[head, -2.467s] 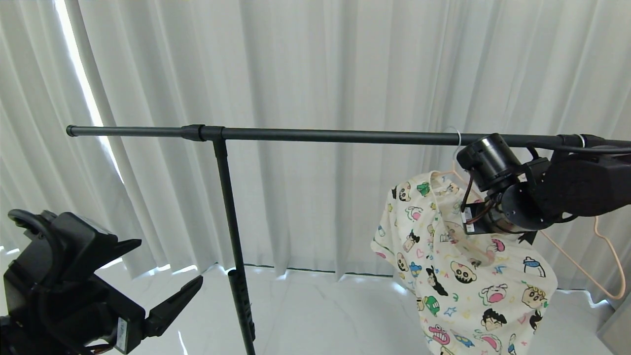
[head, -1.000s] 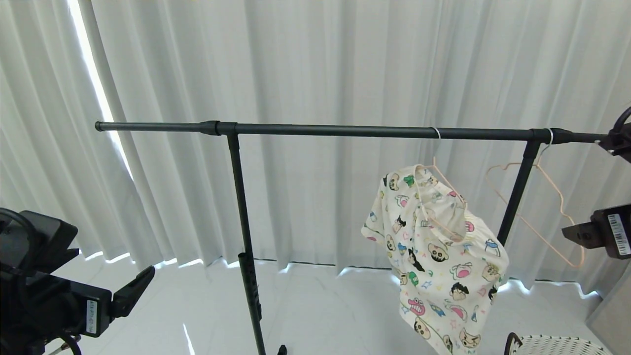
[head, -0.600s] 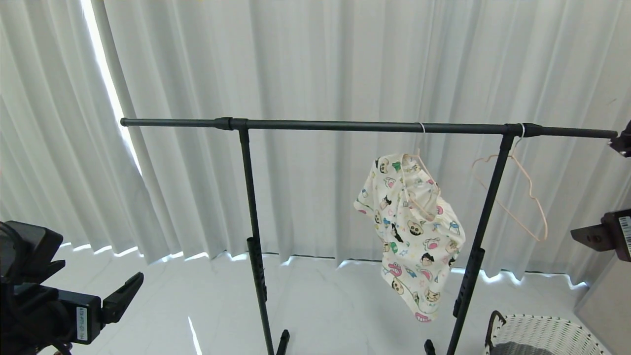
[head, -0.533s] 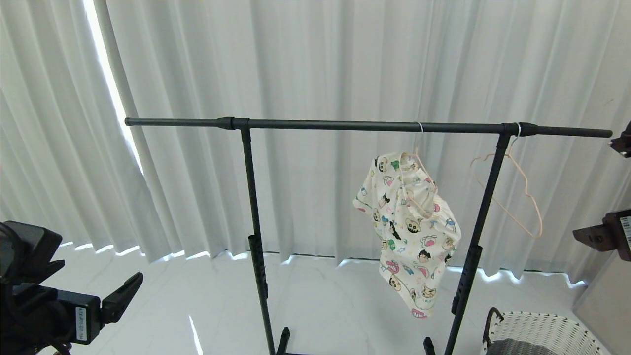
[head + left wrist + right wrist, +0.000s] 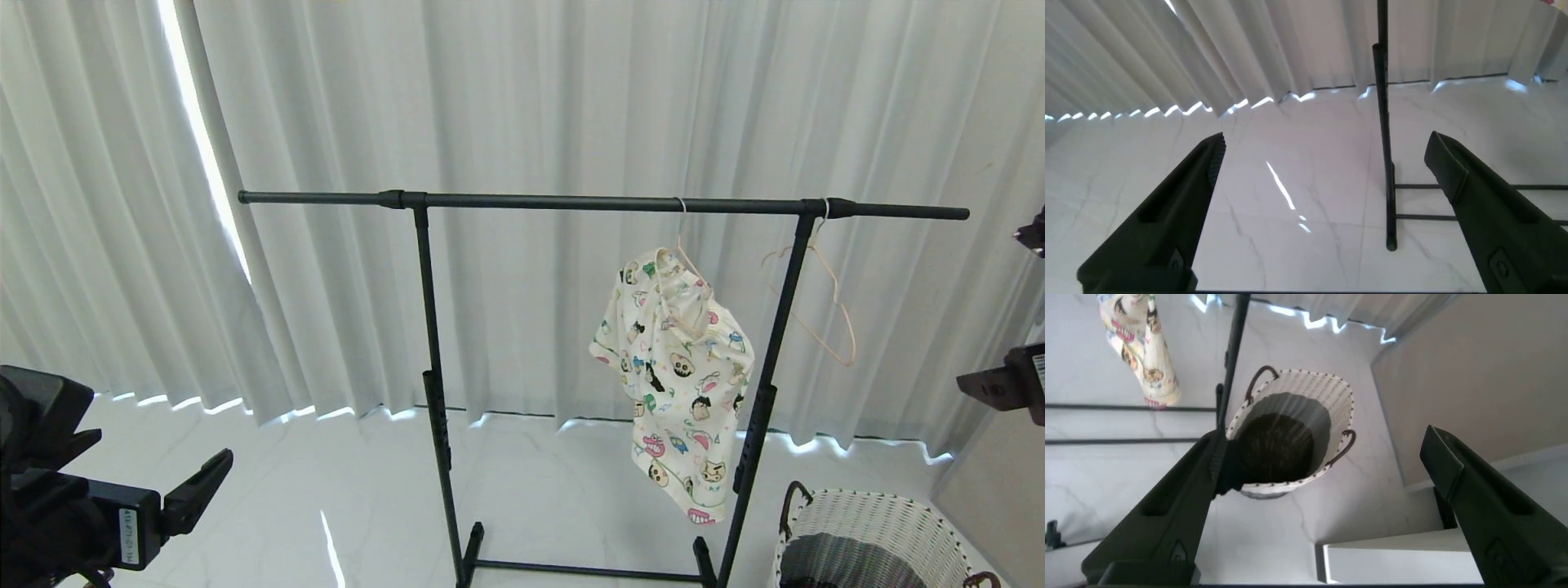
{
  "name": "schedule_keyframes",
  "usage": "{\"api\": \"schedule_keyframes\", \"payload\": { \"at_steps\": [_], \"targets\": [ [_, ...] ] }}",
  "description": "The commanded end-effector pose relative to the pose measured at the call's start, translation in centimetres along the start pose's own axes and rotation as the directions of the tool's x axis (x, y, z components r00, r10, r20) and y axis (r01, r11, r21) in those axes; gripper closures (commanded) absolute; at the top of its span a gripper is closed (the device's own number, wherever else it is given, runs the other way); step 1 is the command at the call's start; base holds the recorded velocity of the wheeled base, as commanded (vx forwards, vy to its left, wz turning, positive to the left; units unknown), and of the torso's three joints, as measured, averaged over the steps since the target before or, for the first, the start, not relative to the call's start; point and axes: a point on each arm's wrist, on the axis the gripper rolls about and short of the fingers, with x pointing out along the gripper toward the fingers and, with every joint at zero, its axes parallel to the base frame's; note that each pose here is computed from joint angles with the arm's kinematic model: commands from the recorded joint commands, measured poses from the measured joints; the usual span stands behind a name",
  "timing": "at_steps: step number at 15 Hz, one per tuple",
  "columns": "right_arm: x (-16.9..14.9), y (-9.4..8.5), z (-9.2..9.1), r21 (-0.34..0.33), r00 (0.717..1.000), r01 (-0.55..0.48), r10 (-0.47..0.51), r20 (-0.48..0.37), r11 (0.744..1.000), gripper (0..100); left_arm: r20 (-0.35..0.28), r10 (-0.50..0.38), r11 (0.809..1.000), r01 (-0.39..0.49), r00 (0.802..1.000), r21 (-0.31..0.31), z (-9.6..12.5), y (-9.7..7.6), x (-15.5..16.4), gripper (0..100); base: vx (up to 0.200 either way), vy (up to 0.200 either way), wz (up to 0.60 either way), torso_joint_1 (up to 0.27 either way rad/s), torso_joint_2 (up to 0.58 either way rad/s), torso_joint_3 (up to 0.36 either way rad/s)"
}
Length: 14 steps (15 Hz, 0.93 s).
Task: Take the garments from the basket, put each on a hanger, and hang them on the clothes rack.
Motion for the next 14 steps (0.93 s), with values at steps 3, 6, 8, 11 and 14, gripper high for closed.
{"api": "schedule_keyframes", "payload": {
  "at_steps": [3, 6, 8, 11, 14],
  "targets": [
    [0.02, 0.07, 0.13, 0.004, 1.0, -0.002, 0.002, 0.008, 1.0, 0, 0.003, 0.003, 1.0, -0.003, 1.0, -0.001, 0.02, 0.03, -0.07, 0, 0.0, 0.0, 0.0, 0.0, 0.0, 0.0],
    [-0.03, 0.06, 0.29, 0.016, 1.0, -0.006, 0.006, 0.025, 1.0, 0, 0.013, 0.004, 1.0, -0.004, 1.0, -0.002, 0.07, 0.06, -0.24, 0, 0.0, 0.0, 0.0, 0.0, 0.0, 0.0],
    [-0.01, 0.06, 0.21, 0.012, 1.0, -0.006, 0.006, 0.024, 1.0, 0, 0.022, 0.003, 1.0, -0.003, 1.0, -0.004, 0.11, 0.1, -0.41, 0, -0.1, 0.0, 0.0, -0.001, 0.0, 0.001],
    [-0.04, -0.02, -0.03, 0.014, 1.0, -0.006, 0.006, 0.026, 1.0, 0, 0.028, 0.005, 1.0, -0.005, 1.0, -0.005, 0.13, 0.13, -0.53, 0, -0.2, 0.0, 0.0, 0.012, 0.01, -0.001],
    [-0.18, -0.16, -0.13, 0.016, 1.0, -0.007, 0.007, 0.03, 1.0, 0, 0.038, 0.007, 1.0, -0.007, 0.999, -0.007, 0.21, 0.18, -0.7, 0, -0.067, 0.0, 0.0, -0.002, 0.0, -0.002]
  ]
}}
